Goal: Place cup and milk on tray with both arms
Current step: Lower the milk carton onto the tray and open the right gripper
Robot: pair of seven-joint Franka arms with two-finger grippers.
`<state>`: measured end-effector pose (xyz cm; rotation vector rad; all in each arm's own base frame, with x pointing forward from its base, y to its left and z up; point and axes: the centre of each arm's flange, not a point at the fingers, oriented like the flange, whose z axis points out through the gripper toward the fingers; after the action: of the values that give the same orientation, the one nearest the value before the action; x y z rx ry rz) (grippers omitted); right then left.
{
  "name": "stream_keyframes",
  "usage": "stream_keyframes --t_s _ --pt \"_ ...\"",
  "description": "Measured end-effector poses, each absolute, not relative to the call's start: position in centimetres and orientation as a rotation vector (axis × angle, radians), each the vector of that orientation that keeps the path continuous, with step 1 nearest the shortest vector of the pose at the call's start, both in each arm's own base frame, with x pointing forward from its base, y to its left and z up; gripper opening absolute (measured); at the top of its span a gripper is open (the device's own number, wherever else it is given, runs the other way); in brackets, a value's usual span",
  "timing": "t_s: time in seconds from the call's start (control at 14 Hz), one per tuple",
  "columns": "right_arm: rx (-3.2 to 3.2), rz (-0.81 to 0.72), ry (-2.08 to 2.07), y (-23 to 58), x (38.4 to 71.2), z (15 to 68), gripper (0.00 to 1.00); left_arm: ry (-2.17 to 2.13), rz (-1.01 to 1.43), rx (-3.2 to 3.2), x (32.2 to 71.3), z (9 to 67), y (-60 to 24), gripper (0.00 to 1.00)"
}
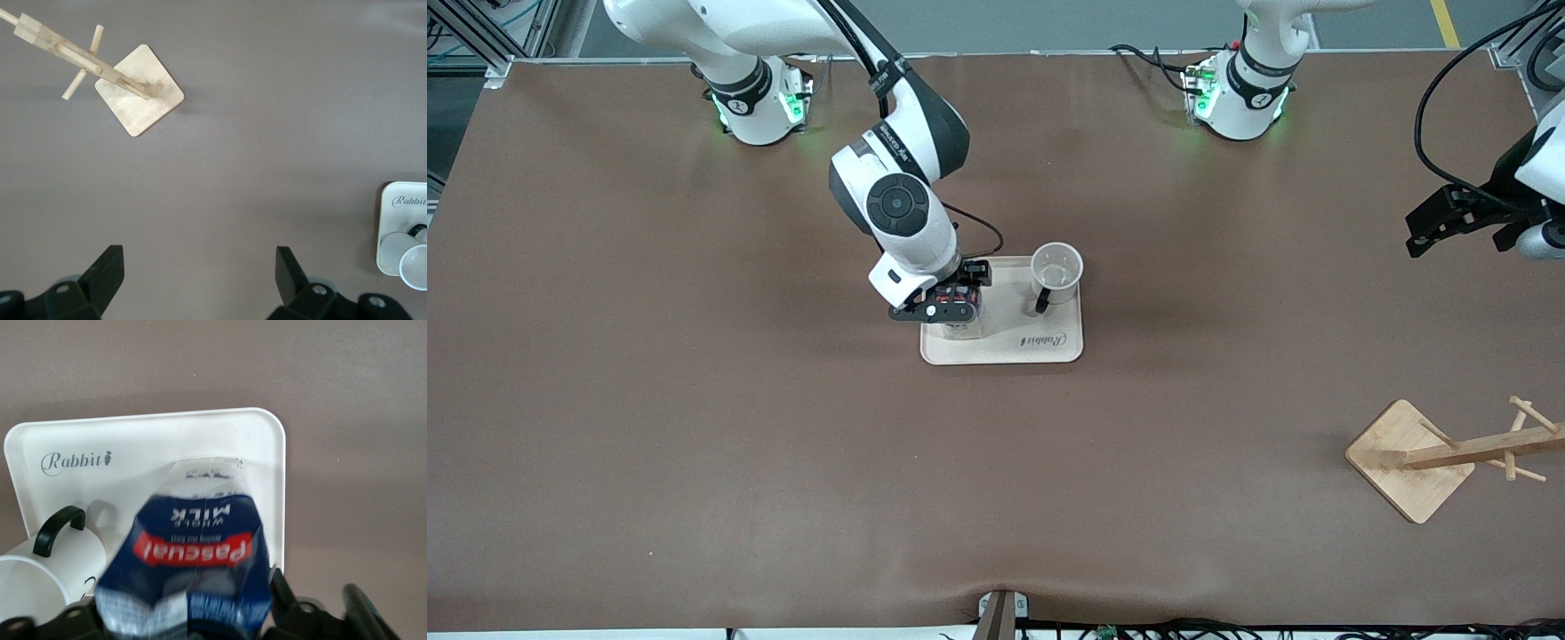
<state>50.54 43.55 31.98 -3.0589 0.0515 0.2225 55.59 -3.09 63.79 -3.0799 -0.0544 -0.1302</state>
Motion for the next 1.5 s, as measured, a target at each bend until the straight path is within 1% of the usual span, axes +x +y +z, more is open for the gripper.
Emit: stream_keyframes --t_s 0.29,0.57,0.79,1.07,1.36,1.5 --pt "-3.062 0.232 0.049 43.6 50.7 32.4 1.0 -0.056 -0.138 -3.078 55.0 64.2 -3.0 1.0" --pt "-3.067 0.253 0.042 43.8 51.0 33.9 1.0 -0.055 -0.127 -3.072 52.8 64.3 -3.1 1.0" --pt "-3.065 0.257 0.033 44.2 51.4 35.8 1.0 -0.044 -0.126 -3.07 52.1 64.4 -3.5 1.0" --pt "-3.07 0.283 0.029 44.1 52.1 38.8 1.0 -0.043 -0.118 -3.075 52.0 64.2 -3.6 1.0" --pt "-3.061 0.348 0.074 42.2 53.7 42.6 1.0 -0.044 -0.089 -3.075 51.8 63.9 -3.6 1.0" --pt "-3.058 0.351 0.103 40.6 54.6 44.8 1.0 -0.045 -0.072 -3.074 51.7 63.8 -3.5 1.0"
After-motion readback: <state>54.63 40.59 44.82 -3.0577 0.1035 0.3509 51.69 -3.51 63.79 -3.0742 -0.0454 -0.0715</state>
